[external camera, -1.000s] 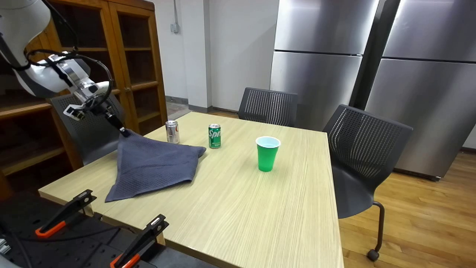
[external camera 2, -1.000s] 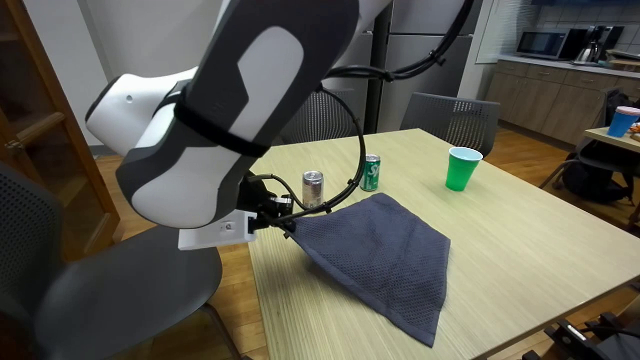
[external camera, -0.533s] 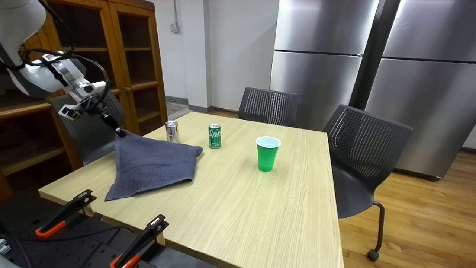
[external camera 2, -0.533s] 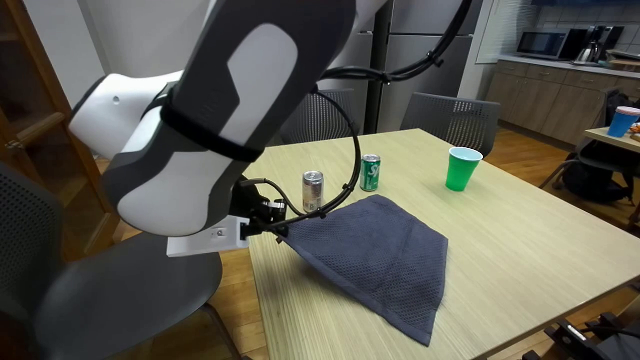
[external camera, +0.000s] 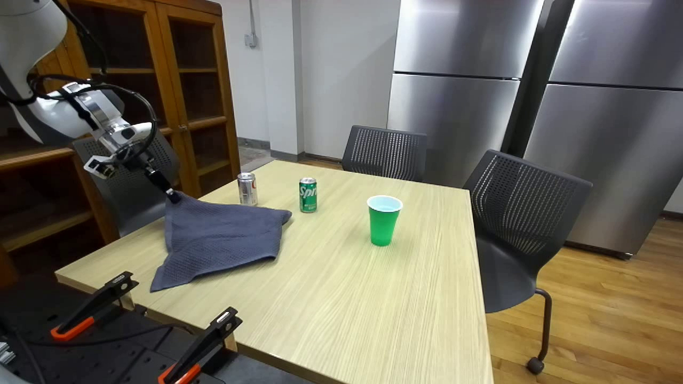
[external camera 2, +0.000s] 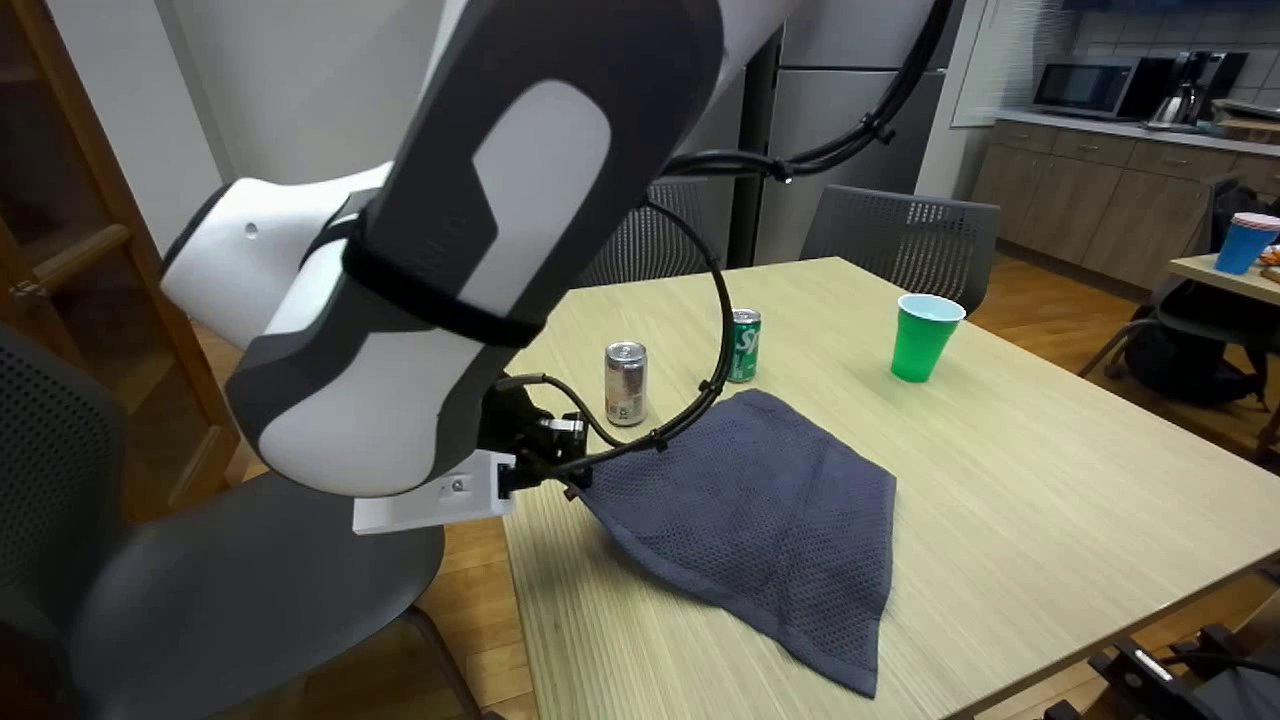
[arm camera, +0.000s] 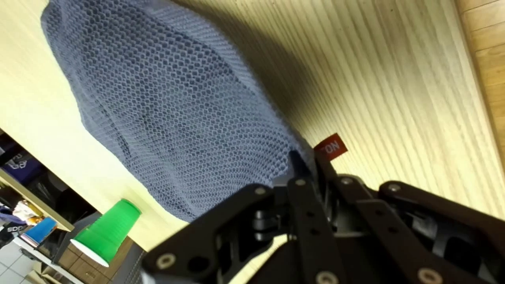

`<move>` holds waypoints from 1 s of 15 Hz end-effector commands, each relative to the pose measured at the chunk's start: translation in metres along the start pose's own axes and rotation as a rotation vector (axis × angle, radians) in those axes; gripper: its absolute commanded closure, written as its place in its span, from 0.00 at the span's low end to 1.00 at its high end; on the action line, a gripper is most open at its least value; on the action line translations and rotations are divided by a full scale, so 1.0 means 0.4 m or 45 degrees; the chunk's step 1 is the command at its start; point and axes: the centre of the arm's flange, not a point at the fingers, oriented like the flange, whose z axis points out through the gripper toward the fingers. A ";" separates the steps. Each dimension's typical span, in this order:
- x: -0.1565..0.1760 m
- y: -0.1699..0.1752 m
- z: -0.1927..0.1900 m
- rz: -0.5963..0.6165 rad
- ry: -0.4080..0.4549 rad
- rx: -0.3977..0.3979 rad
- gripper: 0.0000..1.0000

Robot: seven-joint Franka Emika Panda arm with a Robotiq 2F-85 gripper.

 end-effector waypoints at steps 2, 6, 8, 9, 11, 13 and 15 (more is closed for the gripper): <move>0.001 0.034 0.001 -0.042 -0.009 0.004 0.54; 0.021 0.061 -0.020 -0.021 -0.022 0.046 0.24; 0.031 0.075 -0.037 -0.010 -0.026 0.085 0.09; 0.035 0.088 -0.046 -0.011 -0.026 0.103 0.01; 0.048 0.119 -0.067 -0.003 -0.030 0.137 0.00; 0.060 0.155 -0.088 0.024 -0.026 0.163 0.00; 0.071 0.192 -0.104 0.048 -0.039 0.189 0.00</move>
